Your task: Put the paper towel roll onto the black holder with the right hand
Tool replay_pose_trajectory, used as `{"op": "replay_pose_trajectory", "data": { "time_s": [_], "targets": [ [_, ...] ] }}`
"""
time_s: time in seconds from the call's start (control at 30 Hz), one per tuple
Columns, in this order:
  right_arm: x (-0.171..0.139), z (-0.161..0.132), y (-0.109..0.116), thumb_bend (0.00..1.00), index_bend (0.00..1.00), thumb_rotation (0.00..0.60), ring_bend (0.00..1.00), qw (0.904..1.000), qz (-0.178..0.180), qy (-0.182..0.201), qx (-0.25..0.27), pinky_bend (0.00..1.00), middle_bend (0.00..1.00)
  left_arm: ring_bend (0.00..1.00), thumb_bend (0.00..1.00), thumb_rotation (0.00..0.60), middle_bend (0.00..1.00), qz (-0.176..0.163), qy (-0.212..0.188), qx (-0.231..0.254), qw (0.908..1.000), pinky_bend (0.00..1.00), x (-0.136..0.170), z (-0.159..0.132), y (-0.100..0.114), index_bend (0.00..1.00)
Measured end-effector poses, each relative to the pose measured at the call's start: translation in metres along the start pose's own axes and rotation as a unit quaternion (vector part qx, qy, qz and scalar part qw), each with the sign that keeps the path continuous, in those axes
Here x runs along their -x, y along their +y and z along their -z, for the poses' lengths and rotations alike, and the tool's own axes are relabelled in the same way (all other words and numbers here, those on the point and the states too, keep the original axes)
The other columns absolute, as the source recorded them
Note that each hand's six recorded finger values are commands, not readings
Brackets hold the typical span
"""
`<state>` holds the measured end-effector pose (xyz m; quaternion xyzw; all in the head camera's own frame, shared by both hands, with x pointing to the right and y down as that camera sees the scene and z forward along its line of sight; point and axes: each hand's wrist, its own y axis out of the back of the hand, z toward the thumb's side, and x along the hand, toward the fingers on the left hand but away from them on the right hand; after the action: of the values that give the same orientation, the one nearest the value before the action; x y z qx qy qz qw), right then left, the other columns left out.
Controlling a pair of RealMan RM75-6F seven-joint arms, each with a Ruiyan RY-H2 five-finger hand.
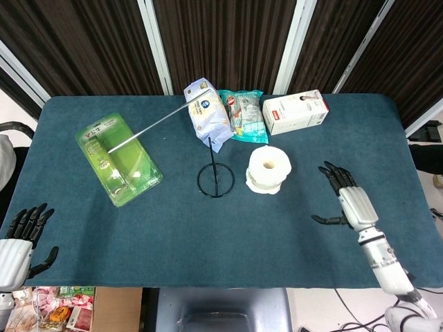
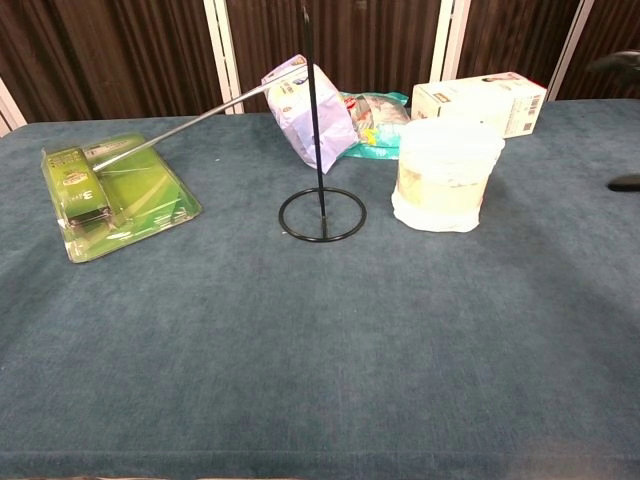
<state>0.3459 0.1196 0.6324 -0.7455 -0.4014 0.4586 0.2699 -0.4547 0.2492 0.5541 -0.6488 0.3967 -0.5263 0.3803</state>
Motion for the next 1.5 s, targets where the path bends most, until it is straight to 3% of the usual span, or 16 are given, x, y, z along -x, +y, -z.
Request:
{"op": "replay_pose_trajectory", "data": {
  "time_s": [0.27, 0.47, 1.07, 1.4, 1.5],
  "targets": [
    [0.093, 0.001, -0.003, 0.15, 0.00, 0.600, 0.00, 0.9933, -0.064, -0.062, 0.074, 0.00, 0.00, 0.00, 0.41, 0.600, 0.00, 0.004, 0.005, -0.005, 1.0000, 0.05, -0.004, 0.000, -0.003, 0.00],
    [0.134, -0.013, -0.008, 0.15, 0.00, 0.600, 0.00, 0.9878, -0.096, -0.080, 0.094, 0.00, 0.00, 0.00, 0.42, 0.600, 0.00, 0.003, 0.007, -0.006, 1.0000, 0.05, -0.004, 0.001, -0.003, 0.00],
    [0.136, -0.023, -0.029, 0.15, 0.00, 0.600, 0.00, 0.9814, -0.138, -0.084, 0.103, 0.00, 0.00, 0.00, 0.41, 0.600, 0.00, -0.002, 0.006, -0.005, 1.0000, 0.05, -0.003, 0.001, 0.000, 0.00],
    [0.143, -0.029, -0.045, 0.15, 0.00, 0.600, 0.00, 0.9807, -0.145, -0.080, 0.104, 0.00, 0.00, 0.00, 0.41, 0.600, 0.00, 0.000, 0.008, -0.006, 1.0000, 0.05, -0.004, 0.001, -0.001, 0.00],
    [0.145, -0.031, -0.048, 0.15, 0.13, 0.600, 0.06, 0.9802, -0.146, -0.081, 0.107, 0.00, 0.13, 0.00, 0.41, 0.600, 0.00, 0.000, 0.008, -0.006, 1.0000, 0.05, -0.004, 0.002, -0.002, 0.00]
  ]
}}
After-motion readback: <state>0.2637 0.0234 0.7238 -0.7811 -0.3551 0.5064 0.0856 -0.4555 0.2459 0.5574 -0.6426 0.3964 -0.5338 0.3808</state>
